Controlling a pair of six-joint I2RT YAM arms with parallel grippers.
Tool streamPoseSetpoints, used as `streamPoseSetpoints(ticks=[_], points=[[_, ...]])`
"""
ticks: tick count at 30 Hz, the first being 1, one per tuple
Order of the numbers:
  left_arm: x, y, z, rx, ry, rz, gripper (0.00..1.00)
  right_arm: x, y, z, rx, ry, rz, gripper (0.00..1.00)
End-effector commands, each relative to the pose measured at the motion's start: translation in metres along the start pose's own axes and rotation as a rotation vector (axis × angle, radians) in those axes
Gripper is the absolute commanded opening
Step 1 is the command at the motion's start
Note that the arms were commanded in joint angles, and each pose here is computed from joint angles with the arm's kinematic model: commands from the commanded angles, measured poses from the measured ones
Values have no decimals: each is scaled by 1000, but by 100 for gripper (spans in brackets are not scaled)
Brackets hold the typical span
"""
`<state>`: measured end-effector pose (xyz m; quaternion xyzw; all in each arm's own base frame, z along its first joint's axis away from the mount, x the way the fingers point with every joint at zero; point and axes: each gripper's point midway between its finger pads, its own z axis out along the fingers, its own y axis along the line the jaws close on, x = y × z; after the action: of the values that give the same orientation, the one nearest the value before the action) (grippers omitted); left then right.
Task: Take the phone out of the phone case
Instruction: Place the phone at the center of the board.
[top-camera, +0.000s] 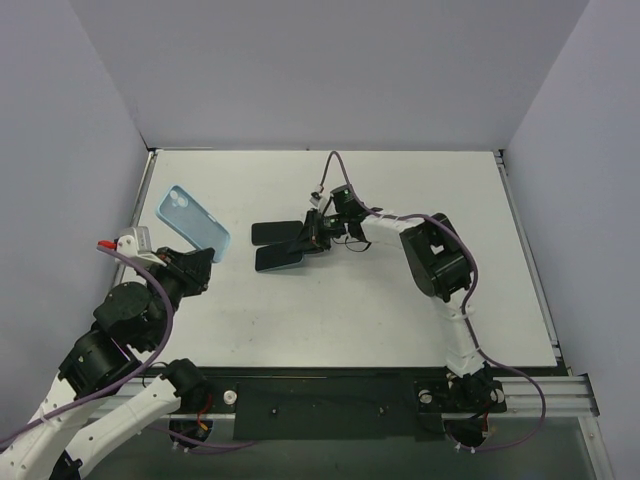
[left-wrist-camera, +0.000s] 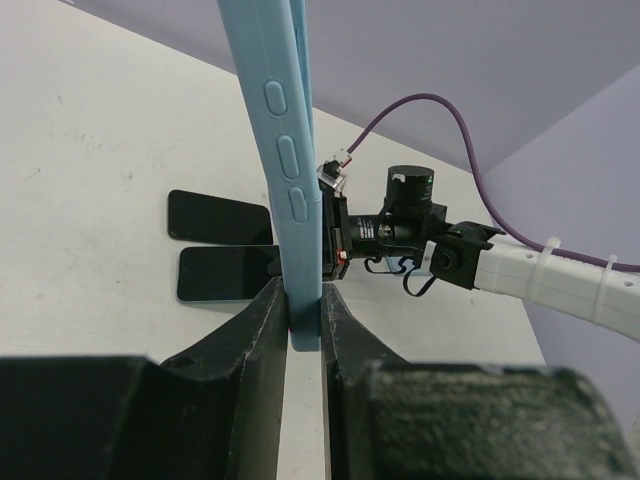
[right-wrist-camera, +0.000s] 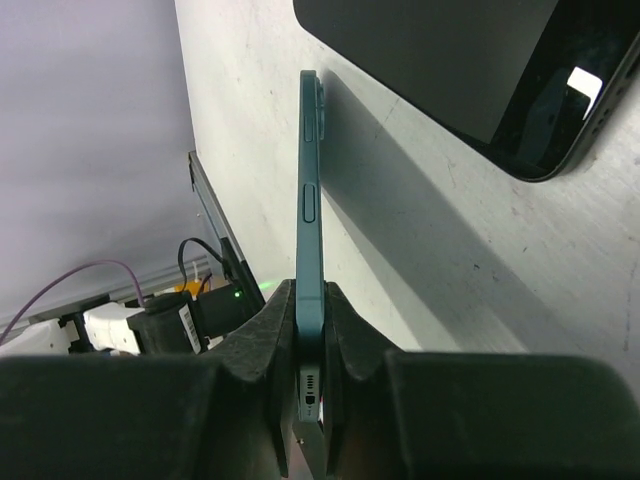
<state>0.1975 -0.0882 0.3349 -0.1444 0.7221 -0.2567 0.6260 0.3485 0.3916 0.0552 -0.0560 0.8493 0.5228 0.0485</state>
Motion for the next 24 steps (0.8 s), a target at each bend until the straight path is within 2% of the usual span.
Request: streamPoseSetpoints(ticks=[1, 5, 13, 24], points=[[-11, -14, 2, 46, -38, -46, 0, -5, 2, 5, -5, 23, -49, 0], [-12, -14, 2, 50, -42, -55, 0, -3, -1, 11, 8, 30, -45, 1], [-10, -15, 1, 54, -32, -56, 0, -3, -10, 14, 60, 39, -36, 13], [-9, -17, 2, 62, -26, -63, 0, -10, -31, 10, 191, 10, -32, 45]])
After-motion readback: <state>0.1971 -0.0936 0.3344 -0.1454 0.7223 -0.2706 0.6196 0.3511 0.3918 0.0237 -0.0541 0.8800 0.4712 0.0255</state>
